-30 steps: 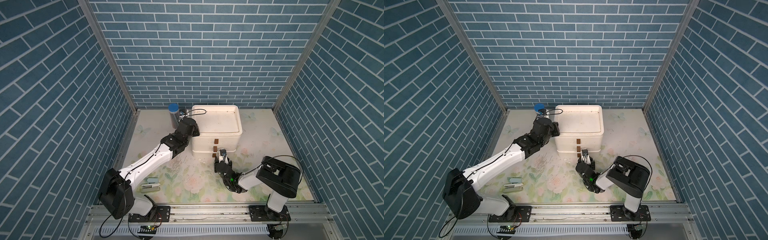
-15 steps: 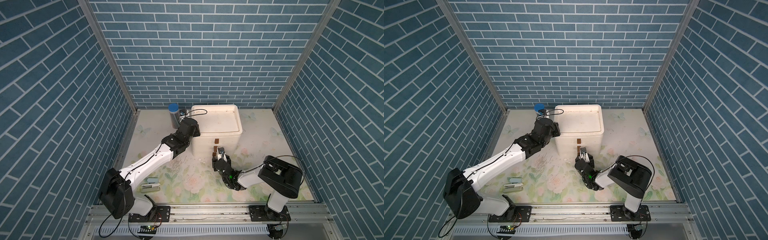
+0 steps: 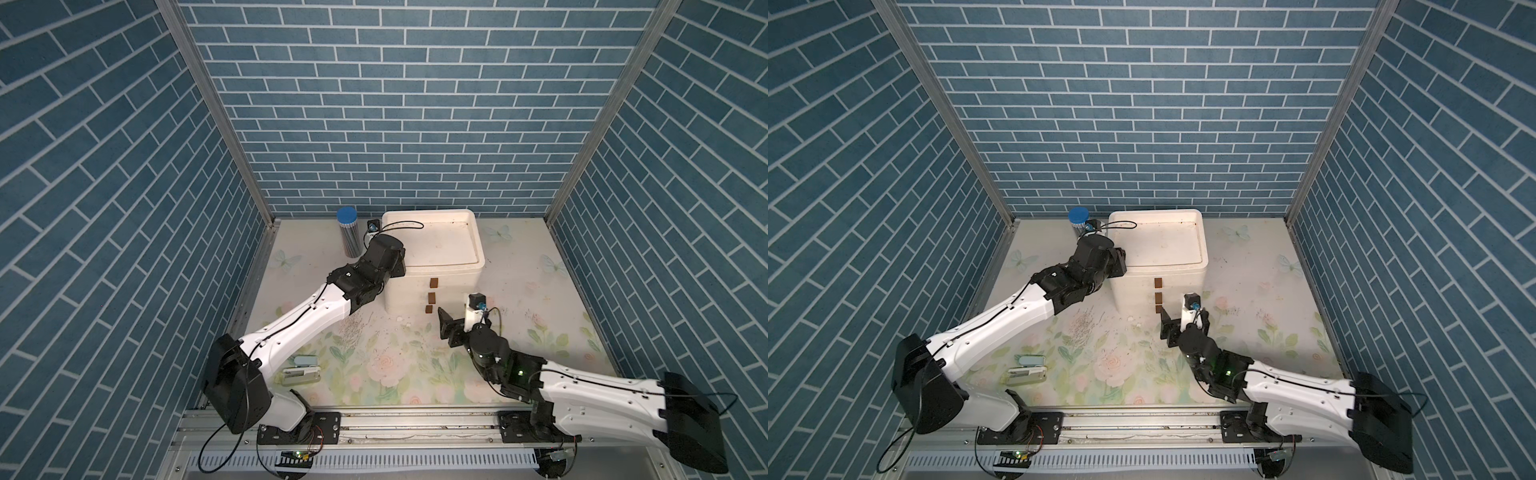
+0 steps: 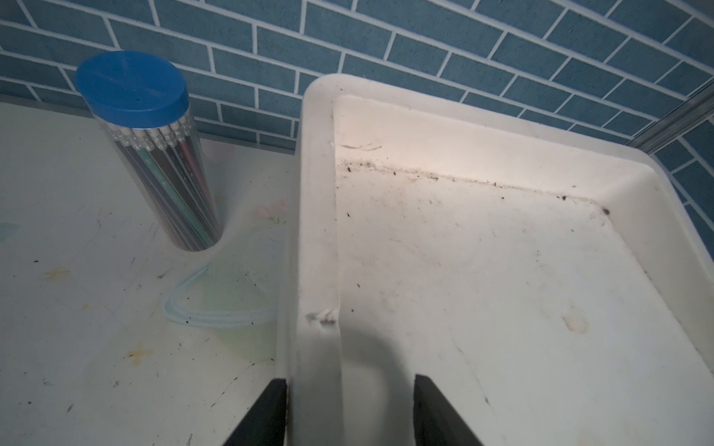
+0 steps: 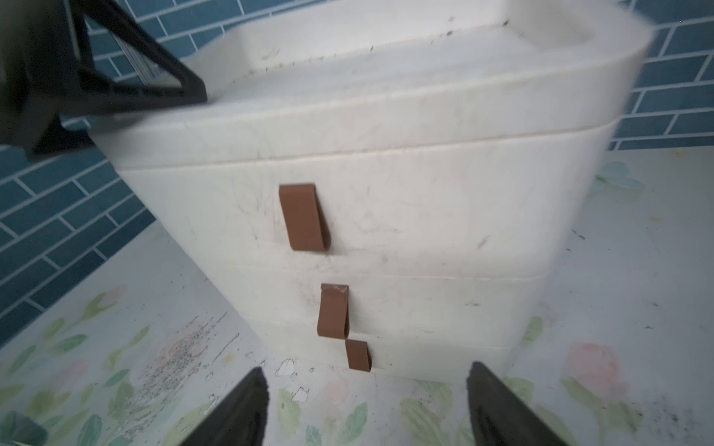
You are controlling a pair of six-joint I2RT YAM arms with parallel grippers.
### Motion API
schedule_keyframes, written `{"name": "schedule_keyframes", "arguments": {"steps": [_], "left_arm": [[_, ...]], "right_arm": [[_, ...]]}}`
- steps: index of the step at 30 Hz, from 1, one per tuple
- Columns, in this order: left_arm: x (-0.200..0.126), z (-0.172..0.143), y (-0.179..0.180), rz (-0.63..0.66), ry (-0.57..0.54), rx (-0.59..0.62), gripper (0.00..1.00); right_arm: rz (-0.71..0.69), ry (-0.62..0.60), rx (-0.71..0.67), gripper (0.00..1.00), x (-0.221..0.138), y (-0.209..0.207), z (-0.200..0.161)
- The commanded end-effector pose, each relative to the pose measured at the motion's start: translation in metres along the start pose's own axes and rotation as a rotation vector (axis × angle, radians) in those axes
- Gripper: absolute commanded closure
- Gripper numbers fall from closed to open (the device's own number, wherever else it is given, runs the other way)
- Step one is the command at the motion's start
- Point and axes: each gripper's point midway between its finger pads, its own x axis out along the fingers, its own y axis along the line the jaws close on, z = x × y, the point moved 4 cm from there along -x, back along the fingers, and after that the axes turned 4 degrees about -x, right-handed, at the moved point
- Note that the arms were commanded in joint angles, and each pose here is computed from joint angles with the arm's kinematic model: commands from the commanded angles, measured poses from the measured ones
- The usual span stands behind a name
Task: Place the umbrella in the drawer by color
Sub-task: Close the drawer in the storage box, then reset both arms
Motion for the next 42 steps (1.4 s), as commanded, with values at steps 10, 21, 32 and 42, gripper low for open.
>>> {"name": "schedule_keyframes", "arguments": {"steps": [10,21,32,42], "left_arm": [[-0.095,0.084,0.023,0.057,-0.38,0.01,0.11],[-0.092,0.055,0.135,0.55,-0.544,-0.016,0.0],[-0.015,0.031,0.244,0.833,-0.422,0.029,0.0],[0.017,-0.016,0.293,0.767,-0.453,0.02,0.0]], "right_arm": [[-0.45,-0.168,0.053,0.0,-0.086,-0.108,0.076],[-0.691,-0.236,0.011,0.01,-0.076,-0.148,0.056],[-1.08,-0.004,0.015,0.0,-0.012,-0.263,-0.01],[-0.768,-0.163,-0.114,0.0,0.031,-0.255,-0.02]]}}
